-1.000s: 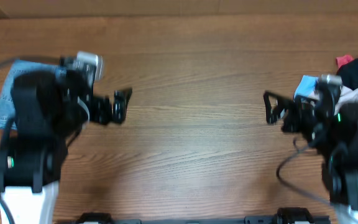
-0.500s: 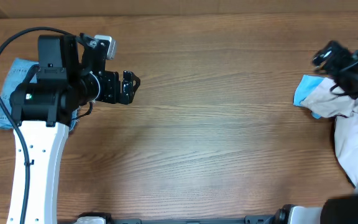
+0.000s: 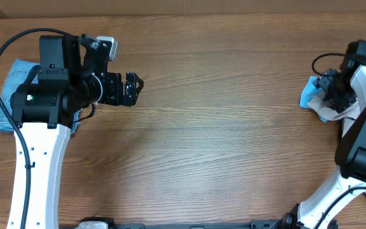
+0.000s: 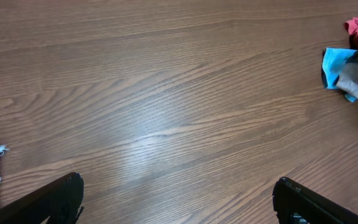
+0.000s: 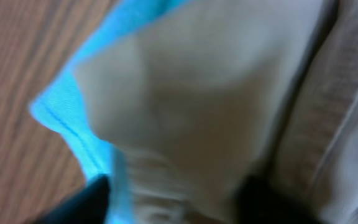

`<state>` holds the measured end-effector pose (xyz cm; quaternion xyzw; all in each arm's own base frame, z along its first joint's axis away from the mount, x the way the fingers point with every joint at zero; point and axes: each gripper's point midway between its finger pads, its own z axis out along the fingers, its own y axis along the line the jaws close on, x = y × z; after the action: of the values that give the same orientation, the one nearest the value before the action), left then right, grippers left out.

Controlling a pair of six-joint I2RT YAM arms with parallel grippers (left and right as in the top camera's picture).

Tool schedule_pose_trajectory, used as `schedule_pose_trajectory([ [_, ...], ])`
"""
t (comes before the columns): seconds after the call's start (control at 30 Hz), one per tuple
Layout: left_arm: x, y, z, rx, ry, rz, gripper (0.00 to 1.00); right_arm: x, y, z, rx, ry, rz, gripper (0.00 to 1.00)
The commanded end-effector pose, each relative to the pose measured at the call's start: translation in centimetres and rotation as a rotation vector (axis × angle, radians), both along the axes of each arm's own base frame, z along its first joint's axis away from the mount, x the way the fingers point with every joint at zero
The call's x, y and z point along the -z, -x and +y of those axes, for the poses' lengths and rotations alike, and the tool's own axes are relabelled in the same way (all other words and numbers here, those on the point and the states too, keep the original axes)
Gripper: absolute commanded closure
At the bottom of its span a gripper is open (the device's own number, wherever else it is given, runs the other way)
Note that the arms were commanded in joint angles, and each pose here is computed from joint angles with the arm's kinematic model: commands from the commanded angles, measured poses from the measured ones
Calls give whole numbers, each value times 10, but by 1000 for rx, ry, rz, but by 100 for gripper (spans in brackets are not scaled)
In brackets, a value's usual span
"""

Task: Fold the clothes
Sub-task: 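Move the right gripper to the clothes pile and grasp the beige shorts, then pull the beige shorts left onto the table center with the right gripper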

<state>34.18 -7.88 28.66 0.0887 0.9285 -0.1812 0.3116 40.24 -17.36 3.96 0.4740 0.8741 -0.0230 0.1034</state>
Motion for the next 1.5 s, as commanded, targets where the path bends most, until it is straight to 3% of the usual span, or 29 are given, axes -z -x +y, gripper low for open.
schedule_pose_trajectory([
  [0.0,-11,-1,-5,3,27,-15,0,-5,2,-15,44,18,-10,75],
  [0.07,-11,-1,-5,3,27,-15,0,-18,-5,-10,-7,-21,-58,96],
  [0.23,-11,-1,-5,4,28,-18,0,-126,-28,19,-197,-35,-347,96],
  [0.4,-12,-2,-6,6,31,-24,0,-222,-21,74,-353,25,-560,96],
  [0.7,-16,-2,-13,34,66,-35,0,-229,-32,223,-686,-108,-603,96],
  [0.87,-17,-2,-14,37,69,-36,0,-233,-11,330,-930,-220,-626,96],
  [0.9,-17,-3,-14,37,69,-39,0,-235,-4,353,-995,-222,-636,93],
  [0.97,-18,-3,-14,37,69,-44,0,-238,2,375,-1094,-135,-653,50],
  [1.03,-18,-3,-14,37,68,-44,0,-236,-4,363,-1050,-16,-636,30],
  [1.1,-18,-3,-14,38,68,-43,0,-234,-12,339,-948,45,-610,22],
  [1.23,-18,-3,-14,38,68,-43,0,-220,-18,276,-782,51,-525,17],
  [1.3,-17,-3,-15,41,68,-40,0,-203,-7,226,-676,20,-420,6],
  [1.47,4,-6,-41,134,43,8,0,-162,2,163,-522,-43,-262,9],
])
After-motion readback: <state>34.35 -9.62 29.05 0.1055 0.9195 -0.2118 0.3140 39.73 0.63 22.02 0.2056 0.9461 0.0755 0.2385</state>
